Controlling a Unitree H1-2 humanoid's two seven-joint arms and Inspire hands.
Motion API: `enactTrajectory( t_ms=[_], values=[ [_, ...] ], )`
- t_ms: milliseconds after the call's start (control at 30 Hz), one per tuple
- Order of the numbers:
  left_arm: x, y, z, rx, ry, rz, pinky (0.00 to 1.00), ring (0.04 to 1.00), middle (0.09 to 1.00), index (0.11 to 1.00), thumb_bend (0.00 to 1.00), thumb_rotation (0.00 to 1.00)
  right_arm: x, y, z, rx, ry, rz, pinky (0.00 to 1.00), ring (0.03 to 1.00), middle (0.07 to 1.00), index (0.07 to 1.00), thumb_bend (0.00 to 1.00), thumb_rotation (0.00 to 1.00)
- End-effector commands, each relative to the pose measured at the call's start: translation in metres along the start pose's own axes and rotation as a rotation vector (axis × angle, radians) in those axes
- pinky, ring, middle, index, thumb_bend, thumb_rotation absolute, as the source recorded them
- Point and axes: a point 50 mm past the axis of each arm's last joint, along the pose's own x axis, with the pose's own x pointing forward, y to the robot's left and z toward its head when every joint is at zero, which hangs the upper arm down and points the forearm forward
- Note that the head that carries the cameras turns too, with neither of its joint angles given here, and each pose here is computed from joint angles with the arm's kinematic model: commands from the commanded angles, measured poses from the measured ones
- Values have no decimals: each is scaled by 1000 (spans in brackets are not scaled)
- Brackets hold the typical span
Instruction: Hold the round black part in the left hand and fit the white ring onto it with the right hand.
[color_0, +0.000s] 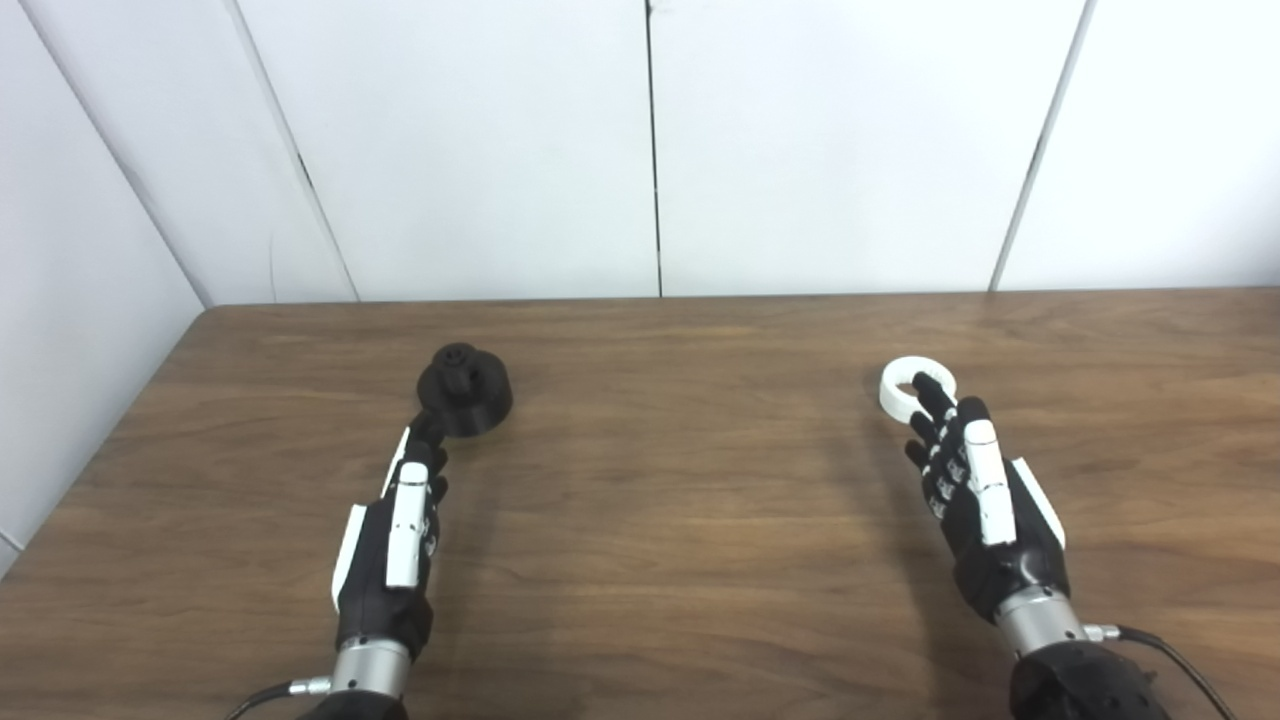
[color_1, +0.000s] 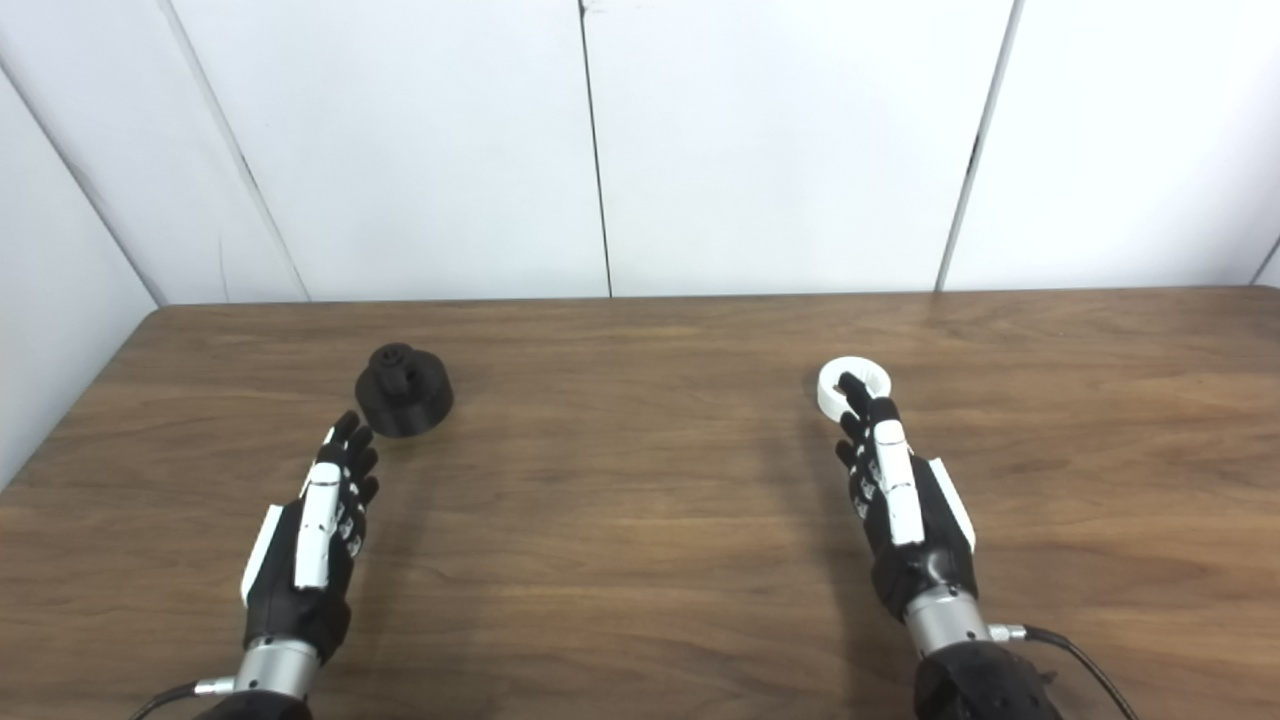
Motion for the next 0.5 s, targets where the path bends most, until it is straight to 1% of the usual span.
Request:
enactTrajectory(
  t_ms=[0,300,467],
  values=[
    [5,0,13,5,-74,-14,1000,1000,1000,1000,449,990,5,7,18,-1,-80,17,1000,1000,990,932,478,1000],
    [4,0,15,19,-74,-23,1000,1000,1000,1000,444,995,4,5,18,-5,-76,23,1000,1000,993,935,475,1000],
    [5,0,16,22,-67,-32,1000,1000,1000,1000,459,969,4,4,20,0,-75,23,1000,1000,1000,937,478,1000]
  ],
)
